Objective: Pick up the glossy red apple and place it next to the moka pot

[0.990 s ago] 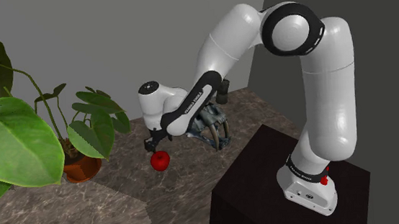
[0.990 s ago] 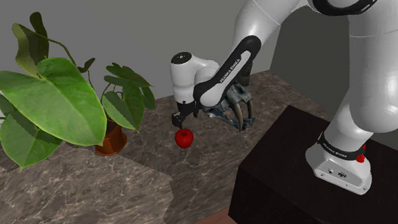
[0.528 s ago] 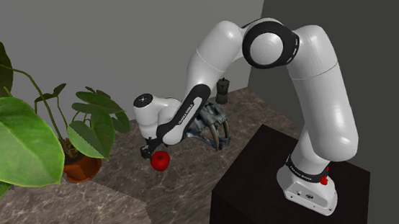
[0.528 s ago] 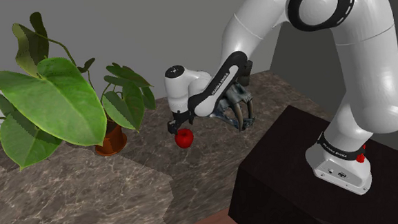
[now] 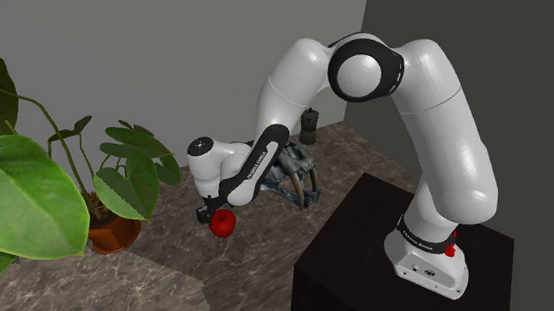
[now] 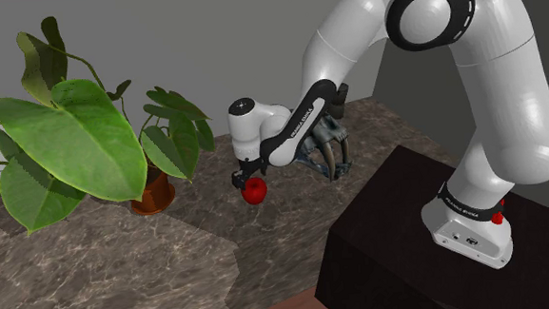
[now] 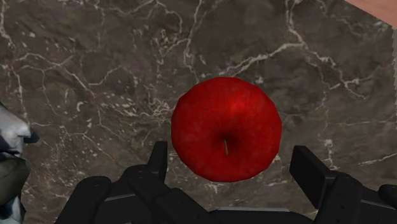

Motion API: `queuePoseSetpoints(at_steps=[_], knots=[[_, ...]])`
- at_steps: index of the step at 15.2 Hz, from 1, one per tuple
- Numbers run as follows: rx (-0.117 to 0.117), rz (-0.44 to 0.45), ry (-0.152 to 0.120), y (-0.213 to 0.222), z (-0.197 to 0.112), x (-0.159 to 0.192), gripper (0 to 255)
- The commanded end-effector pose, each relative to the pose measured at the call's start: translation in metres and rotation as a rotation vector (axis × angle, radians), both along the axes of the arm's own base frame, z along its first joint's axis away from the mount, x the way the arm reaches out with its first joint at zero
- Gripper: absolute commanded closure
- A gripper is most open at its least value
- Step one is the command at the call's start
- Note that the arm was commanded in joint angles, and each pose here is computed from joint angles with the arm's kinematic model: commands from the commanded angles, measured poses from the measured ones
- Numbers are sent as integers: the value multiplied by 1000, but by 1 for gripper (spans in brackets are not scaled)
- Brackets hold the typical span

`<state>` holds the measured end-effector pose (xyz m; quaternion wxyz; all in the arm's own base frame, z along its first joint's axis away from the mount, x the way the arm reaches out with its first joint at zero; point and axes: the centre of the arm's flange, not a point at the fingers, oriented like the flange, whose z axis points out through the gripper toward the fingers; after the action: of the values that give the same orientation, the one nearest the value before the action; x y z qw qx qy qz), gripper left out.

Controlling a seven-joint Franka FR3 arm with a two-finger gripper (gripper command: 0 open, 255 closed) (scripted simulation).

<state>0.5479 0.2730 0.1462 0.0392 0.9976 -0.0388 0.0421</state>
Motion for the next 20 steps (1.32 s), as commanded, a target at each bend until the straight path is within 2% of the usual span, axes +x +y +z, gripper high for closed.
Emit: queuePoseSetpoints(at_steps=[1, 3, 4, 13, 20], knots=[[0, 0, 0, 0, 0, 0, 0], [0, 0, 0, 0, 0, 0, 0], [0, 0, 0, 0, 0, 0, 255], [0, 0, 0, 0, 0, 0, 255], [0, 0, 0, 0, 37, 0, 255]])
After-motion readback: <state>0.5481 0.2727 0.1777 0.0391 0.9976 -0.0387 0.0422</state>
